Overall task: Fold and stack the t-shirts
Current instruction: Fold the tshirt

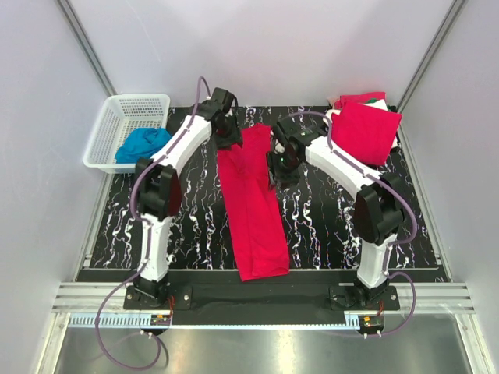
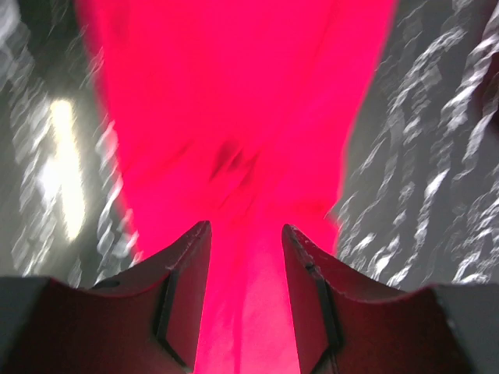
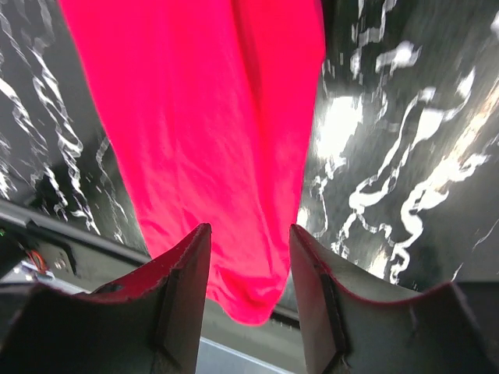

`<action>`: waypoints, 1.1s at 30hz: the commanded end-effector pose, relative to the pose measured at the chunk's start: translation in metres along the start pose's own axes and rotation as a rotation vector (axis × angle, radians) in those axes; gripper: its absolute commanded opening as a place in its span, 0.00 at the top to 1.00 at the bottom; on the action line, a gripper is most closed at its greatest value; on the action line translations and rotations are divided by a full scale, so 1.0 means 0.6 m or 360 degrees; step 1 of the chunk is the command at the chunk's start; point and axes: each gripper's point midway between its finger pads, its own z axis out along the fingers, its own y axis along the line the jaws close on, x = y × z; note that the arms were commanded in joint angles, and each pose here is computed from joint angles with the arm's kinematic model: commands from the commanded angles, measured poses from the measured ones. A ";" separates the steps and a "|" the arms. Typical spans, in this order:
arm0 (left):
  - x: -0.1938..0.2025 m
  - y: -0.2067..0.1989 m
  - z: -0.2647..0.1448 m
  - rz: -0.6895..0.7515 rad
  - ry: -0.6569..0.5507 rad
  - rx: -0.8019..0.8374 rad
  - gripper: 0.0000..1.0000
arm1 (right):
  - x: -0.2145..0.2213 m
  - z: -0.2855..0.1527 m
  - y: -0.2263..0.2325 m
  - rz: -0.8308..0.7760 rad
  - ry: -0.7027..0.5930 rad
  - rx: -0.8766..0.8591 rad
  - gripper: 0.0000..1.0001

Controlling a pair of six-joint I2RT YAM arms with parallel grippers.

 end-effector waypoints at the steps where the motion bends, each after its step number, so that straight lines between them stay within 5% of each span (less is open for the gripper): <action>1: -0.025 -0.036 0.048 0.0042 0.0090 0.0153 0.54 | 0.031 -0.021 0.011 0.0051 0.0017 -0.0101 0.48; 10: -0.079 -0.041 0.135 -0.0092 0.0000 0.0261 0.53 | 0.120 -0.005 0.016 0.0106 0.0245 -0.0147 0.47; 27: -0.074 -0.053 0.211 -0.0129 0.0014 0.0357 0.55 | 0.212 0.070 0.015 0.0186 0.0437 -0.0097 0.51; 33: -0.041 -0.073 0.219 -0.0112 0.0087 0.0381 0.57 | 0.242 0.095 0.024 0.0190 0.0498 -0.0067 0.63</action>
